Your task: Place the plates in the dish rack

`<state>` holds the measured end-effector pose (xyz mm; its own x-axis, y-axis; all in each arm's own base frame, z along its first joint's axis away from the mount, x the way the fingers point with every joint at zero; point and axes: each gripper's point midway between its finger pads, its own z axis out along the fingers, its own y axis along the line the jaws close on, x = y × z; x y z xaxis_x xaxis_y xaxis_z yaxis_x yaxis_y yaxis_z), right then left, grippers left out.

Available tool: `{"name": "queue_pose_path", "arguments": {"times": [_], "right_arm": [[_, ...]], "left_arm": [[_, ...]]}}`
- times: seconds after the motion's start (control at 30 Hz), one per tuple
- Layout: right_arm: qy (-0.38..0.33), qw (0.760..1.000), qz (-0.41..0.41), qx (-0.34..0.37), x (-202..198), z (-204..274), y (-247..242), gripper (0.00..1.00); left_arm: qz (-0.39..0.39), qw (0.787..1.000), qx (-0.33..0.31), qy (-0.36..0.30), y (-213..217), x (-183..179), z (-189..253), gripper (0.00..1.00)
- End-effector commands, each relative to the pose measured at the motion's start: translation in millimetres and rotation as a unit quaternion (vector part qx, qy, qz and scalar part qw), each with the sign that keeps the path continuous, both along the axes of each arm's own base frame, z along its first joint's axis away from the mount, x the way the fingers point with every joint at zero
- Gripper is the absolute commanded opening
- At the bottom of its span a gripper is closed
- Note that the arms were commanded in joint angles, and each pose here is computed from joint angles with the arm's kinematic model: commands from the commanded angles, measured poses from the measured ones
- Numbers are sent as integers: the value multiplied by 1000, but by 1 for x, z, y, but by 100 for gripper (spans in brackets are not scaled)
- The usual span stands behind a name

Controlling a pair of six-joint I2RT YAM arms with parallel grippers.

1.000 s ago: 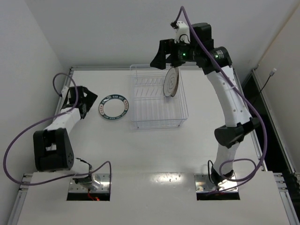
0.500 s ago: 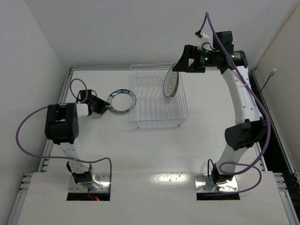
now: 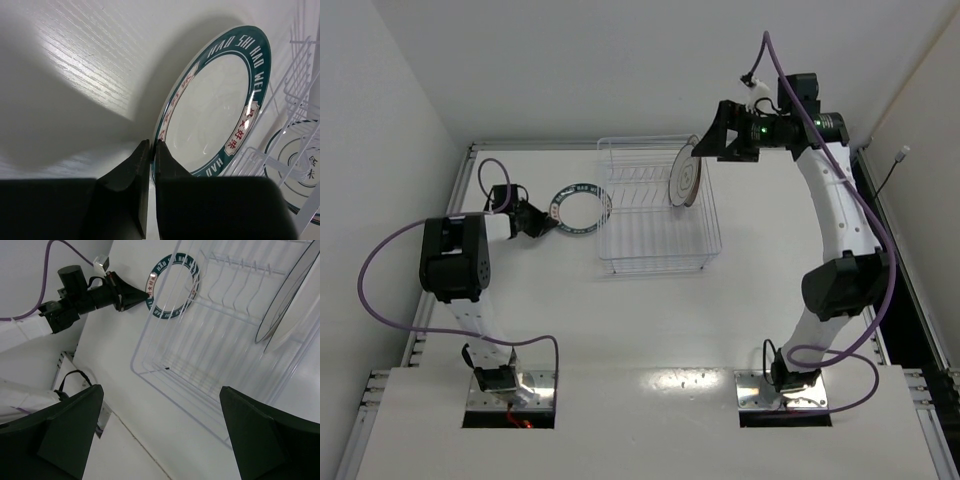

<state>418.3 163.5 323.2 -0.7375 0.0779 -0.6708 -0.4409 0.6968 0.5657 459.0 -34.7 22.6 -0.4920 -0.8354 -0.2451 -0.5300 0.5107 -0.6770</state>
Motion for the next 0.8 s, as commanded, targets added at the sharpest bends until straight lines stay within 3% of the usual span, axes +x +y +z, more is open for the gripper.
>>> {"name": "queue_pose_path", "arguments": {"times": [0.0, 0.23, 0.63, 0.77], "right_arm": [[-28, 999, 16, 20, -8, 19, 3, 100], [-33, 998, 37, 36, -14, 21, 9, 100], [-30, 997, 48, 56, -13, 25, 14, 100], [-40, 992, 66, 96, -11, 36, 19, 100]], "left_arm": [[-6, 1000, 29, -2, 7, 7, 15, 0], [41, 992, 76, -94, 36, 34, 122, 0], [60, 986, 53, -147, 32, 25, 188, 0], [66, 971, 60, -224, 36, 42, 264, 0]]}}
